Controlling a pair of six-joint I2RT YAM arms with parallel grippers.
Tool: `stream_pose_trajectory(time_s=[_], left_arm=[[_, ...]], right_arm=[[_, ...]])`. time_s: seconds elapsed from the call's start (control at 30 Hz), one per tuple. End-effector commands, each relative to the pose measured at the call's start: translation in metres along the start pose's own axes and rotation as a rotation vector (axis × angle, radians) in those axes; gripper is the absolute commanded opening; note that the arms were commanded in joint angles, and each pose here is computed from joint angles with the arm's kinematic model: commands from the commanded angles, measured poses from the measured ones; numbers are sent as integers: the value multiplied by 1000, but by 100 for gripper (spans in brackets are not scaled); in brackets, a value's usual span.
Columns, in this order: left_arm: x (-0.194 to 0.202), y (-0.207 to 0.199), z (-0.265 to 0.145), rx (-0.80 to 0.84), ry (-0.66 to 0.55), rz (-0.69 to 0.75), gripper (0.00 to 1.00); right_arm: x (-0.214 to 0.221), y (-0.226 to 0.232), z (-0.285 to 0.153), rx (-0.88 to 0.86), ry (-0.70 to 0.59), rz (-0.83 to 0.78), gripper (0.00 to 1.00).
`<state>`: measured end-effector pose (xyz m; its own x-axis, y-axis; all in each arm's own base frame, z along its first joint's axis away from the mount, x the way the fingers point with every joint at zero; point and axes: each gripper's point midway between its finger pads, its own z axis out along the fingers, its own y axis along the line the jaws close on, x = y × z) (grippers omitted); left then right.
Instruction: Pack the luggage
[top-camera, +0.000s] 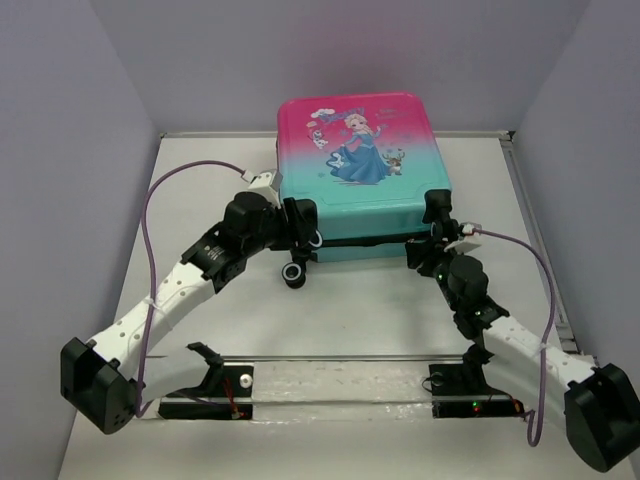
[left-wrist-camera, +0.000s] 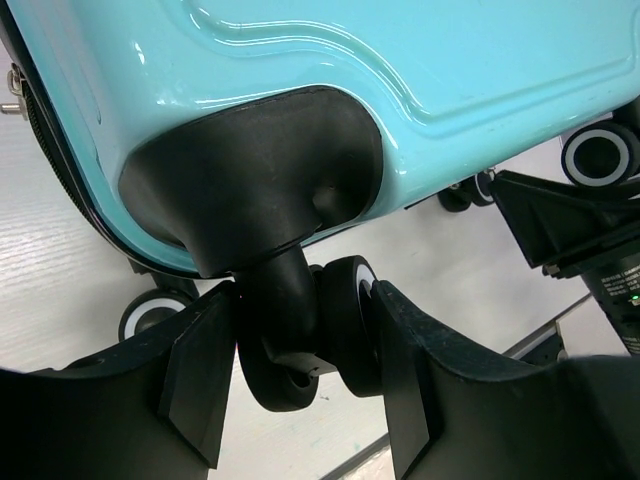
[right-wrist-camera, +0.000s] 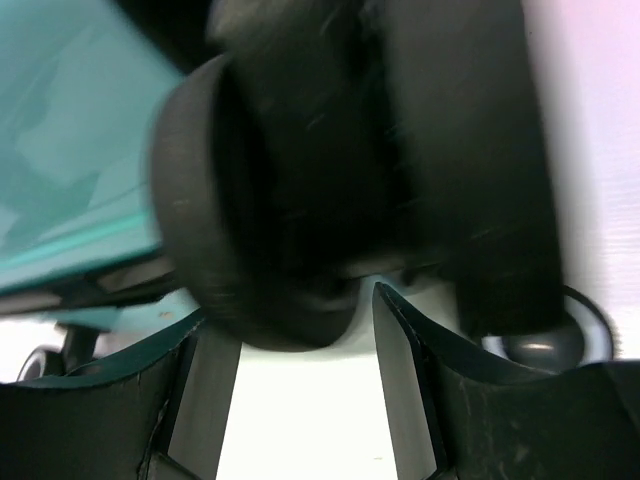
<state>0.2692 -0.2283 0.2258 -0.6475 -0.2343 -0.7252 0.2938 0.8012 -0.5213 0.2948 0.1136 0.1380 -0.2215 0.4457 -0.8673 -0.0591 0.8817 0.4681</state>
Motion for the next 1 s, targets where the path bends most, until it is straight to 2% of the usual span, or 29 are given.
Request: stream_pose_trajectory(time_s=[0.0,0.07,0.3,0.57,0.7,0.73,0.83,0.9,0.97], left_arm=[[-71,-79,-44,310,-255,68,6],[-73,-84,-45,334,-257,70,6],[-76,-93,-52,368,-253,90,6],[-73,-93,-52,369,-235,100,6],[-69,-91,-50,367,-223,97,6],[-70,-91,-51,367,-223,98,6],[-71,-91,-51,361,-224,101,6],[-70,-91,-50,361,-221,101,6],[-70,-90,-49,358,-219,101,6]], right_arm=[[7,37,-3,-240,9,-19,60],[9,40,-1,-264,8,-52,60],[13,16,18,-138,-17,-102,57],[8,16,24,-130,-48,-144,56],[7,24,29,-169,-56,-143,39],[5,26,32,-168,-66,-145,30],[2,32,34,-191,-75,-142,28],[3,37,36,-216,-67,-143,20],[1,41,36,-236,-80,-144,20]])
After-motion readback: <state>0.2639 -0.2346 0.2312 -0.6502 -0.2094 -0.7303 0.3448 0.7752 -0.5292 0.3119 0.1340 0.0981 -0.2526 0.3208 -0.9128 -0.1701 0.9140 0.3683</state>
